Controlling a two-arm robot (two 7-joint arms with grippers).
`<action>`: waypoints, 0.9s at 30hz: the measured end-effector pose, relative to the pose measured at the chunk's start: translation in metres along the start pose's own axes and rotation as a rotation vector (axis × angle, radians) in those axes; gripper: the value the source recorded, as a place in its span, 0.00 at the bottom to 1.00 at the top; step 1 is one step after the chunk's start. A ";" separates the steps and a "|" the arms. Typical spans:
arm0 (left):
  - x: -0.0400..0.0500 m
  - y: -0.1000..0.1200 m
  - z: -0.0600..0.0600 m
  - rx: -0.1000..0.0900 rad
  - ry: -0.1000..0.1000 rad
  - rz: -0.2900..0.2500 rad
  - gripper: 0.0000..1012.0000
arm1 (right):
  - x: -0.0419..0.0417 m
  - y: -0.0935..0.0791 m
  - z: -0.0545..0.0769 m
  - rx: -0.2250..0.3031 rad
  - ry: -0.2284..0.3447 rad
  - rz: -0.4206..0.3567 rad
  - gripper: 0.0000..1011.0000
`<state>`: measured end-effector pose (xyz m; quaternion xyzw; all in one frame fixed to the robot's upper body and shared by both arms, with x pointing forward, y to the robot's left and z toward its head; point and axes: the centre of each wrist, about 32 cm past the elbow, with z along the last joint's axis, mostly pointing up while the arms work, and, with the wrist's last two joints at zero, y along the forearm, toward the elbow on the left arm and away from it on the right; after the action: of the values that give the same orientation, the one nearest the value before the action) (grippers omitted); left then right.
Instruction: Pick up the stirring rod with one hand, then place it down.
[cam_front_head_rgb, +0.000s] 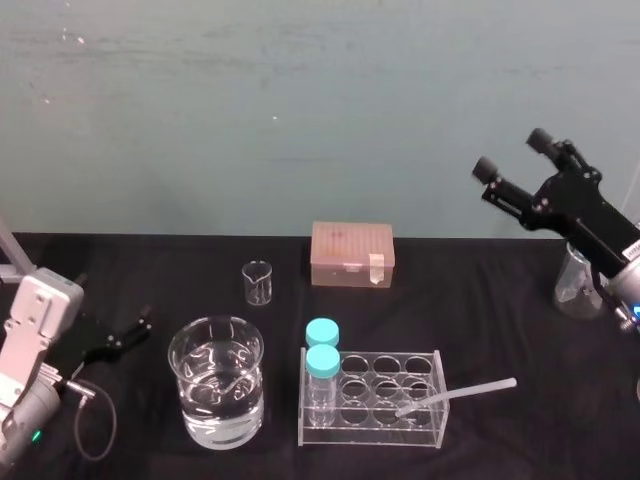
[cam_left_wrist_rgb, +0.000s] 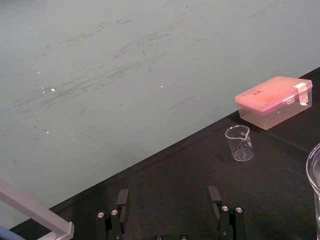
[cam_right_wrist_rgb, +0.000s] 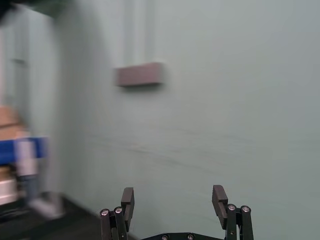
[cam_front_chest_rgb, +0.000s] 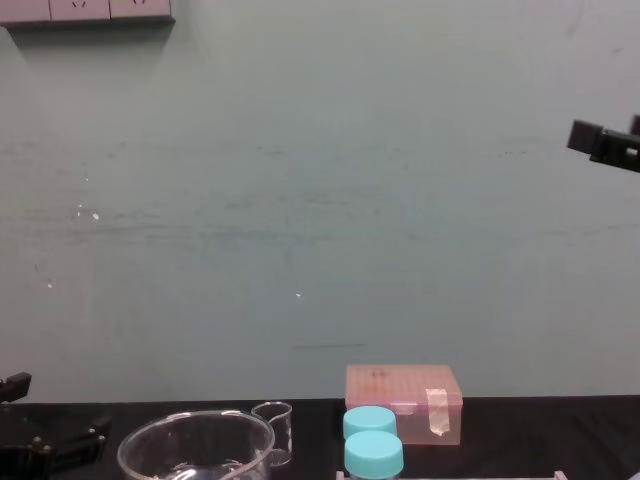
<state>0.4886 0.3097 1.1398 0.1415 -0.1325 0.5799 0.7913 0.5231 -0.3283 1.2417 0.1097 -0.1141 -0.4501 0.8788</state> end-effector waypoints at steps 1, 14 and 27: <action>0.0000 0.000 0.000 0.000 0.000 0.000 0.99 | -0.0032 0.003 -0.002 -0.011 -0.002 -0.071 0.99; 0.0000 0.000 0.000 0.000 0.000 0.000 0.99 | -0.0208 0.023 -0.037 -0.180 0.109 -0.393 0.99; 0.0000 0.000 0.000 0.000 0.000 0.000 0.99 | -0.0372 0.015 -0.053 -0.267 0.164 -0.401 0.99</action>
<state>0.4886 0.3097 1.1398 0.1415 -0.1325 0.5799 0.7913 0.5289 -0.2848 1.1923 0.0494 0.0419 -0.6160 0.7851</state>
